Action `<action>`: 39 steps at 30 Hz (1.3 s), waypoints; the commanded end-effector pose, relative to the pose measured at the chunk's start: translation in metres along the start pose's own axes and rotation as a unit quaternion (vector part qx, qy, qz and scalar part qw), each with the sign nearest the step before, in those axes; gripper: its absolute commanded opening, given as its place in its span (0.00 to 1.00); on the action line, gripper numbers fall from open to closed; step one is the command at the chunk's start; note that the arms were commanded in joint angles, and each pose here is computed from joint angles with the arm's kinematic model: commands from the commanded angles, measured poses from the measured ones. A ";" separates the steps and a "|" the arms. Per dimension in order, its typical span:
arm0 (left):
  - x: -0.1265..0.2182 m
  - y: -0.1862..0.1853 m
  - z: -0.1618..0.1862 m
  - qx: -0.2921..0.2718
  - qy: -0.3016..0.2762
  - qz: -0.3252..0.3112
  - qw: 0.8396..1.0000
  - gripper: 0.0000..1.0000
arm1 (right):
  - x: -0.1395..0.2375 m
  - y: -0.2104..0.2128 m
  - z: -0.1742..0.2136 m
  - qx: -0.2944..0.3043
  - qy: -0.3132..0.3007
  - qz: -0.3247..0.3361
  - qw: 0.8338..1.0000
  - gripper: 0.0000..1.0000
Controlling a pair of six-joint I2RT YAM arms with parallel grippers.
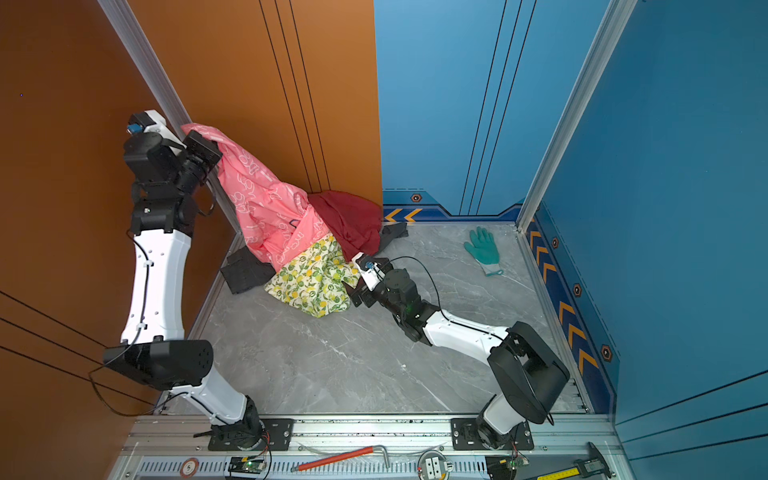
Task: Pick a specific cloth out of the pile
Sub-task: 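Lift the pink cloth high with the left gripper while the right gripper approaches it, then grasp the hanging pink cloth with the right gripper below the left gripper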
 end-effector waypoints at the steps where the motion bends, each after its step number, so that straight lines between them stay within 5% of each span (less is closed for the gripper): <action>1: 0.017 -0.037 -0.037 0.010 -0.067 0.067 0.995 0.00 | -0.017 0.001 -0.027 -0.011 -0.041 -0.014 0.999 1.00; 12: 0.034 -0.081 -0.001 0.003 0.023 0.140 0.990 0.00 | -0.109 0.017 -0.046 -0.019 -0.097 -0.041 0.994 1.00; 26: 0.114 -0.086 0.076 0.023 0.145 0.183 0.972 0.00 | -0.224 0.023 -0.019 -0.060 -0.207 0.059 0.975 1.00; 29: 0.123 -0.069 0.100 0.027 0.176 0.164 0.970 0.00 | -0.224 0.023 -0.028 -0.080 -0.236 0.062 0.966 0.80; 32: 0.125 -0.045 0.122 0.030 0.204 0.130 0.970 0.00 | -0.218 0.026 -0.043 -0.082 -0.255 0.057 0.962 0.42; 34: 0.125 -0.027 0.133 0.031 0.215 0.103 0.971 0.00 | -0.210 0.029 -0.058 -0.092 -0.262 0.038 0.960 0.00; 39: 0.119 0.008 0.152 0.009 0.232 0.034 0.972 0.00 | -0.189 0.038 -0.085 -0.114 -0.270 -0.004 0.956 0.00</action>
Point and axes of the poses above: each gripper's point midway between its finger pads, its own x axis back along the fingers, its own y axis along the line the jaws close on, z = x × y, the point moved 10 cm from there along x, back along the fingers, and after that the axes turned 9 degrees about -x, right-handed, at the moved point
